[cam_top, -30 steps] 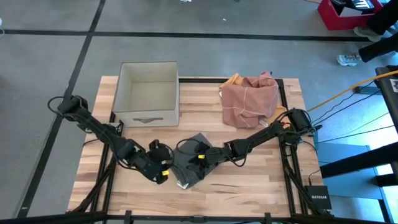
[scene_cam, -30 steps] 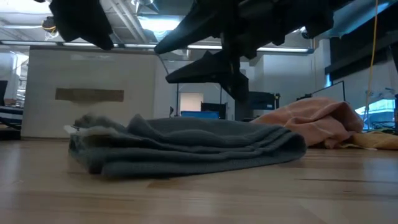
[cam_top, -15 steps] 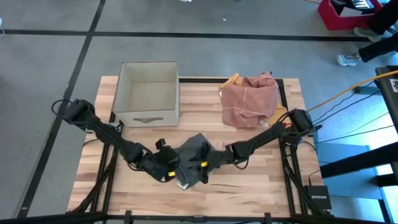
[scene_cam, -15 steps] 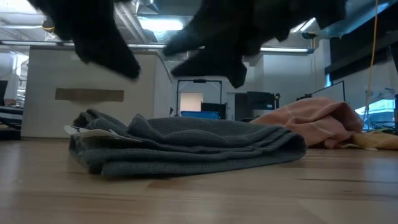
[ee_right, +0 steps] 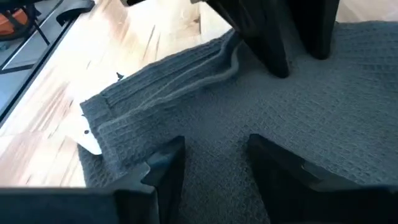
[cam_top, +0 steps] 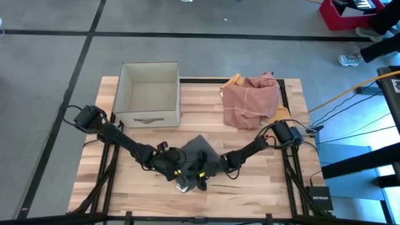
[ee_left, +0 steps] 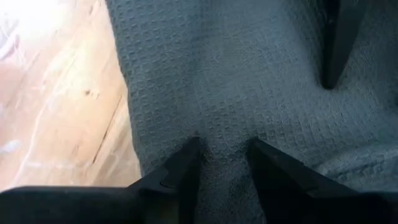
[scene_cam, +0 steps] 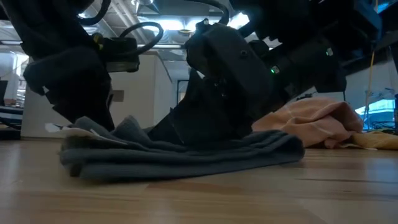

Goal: Fold towel
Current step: Fold the grey towel

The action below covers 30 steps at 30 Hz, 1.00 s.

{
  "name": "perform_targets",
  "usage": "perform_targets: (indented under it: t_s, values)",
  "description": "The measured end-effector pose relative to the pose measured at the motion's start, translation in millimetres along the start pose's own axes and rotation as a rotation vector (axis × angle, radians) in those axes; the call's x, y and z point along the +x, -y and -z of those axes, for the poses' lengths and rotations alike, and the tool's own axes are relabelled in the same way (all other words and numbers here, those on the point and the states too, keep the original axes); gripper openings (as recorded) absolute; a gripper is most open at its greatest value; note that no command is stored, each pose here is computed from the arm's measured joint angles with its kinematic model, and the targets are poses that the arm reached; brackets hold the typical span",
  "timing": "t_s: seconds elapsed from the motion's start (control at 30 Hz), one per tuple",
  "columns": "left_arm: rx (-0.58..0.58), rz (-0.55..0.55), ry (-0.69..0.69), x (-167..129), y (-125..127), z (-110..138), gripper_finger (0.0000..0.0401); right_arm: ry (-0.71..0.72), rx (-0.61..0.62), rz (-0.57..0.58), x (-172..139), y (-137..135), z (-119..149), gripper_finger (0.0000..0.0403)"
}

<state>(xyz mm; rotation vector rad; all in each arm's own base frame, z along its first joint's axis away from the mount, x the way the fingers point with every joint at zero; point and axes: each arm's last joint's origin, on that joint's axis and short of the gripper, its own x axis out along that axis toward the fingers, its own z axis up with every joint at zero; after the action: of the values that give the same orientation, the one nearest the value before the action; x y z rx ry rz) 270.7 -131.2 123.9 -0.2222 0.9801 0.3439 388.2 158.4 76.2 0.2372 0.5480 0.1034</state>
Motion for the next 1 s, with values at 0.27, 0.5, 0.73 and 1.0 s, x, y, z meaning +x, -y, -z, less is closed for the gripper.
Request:
perform_targets:
  t_s: [0.27, 0.5, 0.73, 1.0]
  values:
    - [-0.033, 0.124, 0.050, -31, 3, -15, 0.0132, 0.069, -0.009, 0.012, -33, -8, -53, 0.0182]
    - [-0.052, 0.228, 0.141, -35, 19, -11, 0.0132, 0.149, -0.085, 0.399, -44, 30, -77, 0.0182]
    - [-0.065, 0.165, 0.047, -8, 13, 17, 0.0132, 0.035, -0.011, 0.467, -8, 72, -37, 0.0182]
    - [-0.105, 0.210, -0.022, -4, 11, 24, 0.0132, 0.019, 0.000, 0.517, 3, 76, -21, 0.0182]
